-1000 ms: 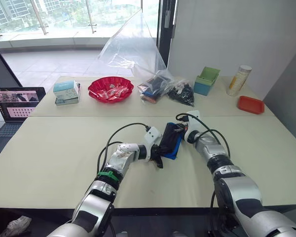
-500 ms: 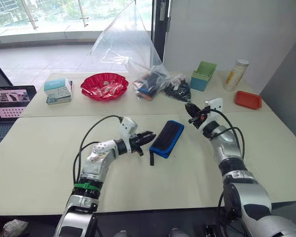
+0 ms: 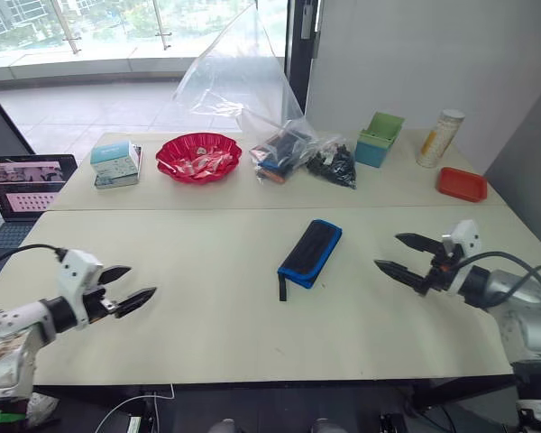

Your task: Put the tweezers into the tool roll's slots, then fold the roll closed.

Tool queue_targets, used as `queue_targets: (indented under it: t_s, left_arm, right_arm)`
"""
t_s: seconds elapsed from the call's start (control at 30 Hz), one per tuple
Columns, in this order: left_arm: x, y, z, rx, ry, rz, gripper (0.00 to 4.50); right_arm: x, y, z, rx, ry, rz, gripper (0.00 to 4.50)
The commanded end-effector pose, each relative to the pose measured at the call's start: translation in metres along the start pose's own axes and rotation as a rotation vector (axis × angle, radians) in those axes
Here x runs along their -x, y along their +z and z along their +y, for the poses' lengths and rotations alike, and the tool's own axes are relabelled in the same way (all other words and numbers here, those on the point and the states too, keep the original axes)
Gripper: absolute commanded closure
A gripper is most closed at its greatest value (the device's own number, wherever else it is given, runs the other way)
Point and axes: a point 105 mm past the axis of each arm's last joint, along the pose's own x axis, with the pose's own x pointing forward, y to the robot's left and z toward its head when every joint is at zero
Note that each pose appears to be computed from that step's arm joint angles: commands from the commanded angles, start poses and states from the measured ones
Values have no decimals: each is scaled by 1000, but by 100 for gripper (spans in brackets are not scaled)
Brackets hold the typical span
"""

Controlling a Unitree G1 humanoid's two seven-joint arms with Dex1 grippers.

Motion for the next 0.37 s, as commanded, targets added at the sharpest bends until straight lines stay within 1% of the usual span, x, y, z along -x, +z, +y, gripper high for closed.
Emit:
queue_targets:
  t_s: [0.03, 0.13, 0.23, 0.37]
  left_arm:
    - [23, 2, 16, -13, 45, 20, 0]
    - [31, -3, 24, -39, 72, 61, 0]
    - [35, -8, 34, -84, 119, 107, 0]
    - [31, -7, 30, -54, 122, 80, 0]
  right_arm:
    - [16, -10, -8, 33, -39, 32, 2]
    - [24, -20, -18, 4, -77, 51, 2]
    - [28, -25, -27, -7, -103, 53, 2]
    - [30, -30, -35, 10, -120, 64, 2]
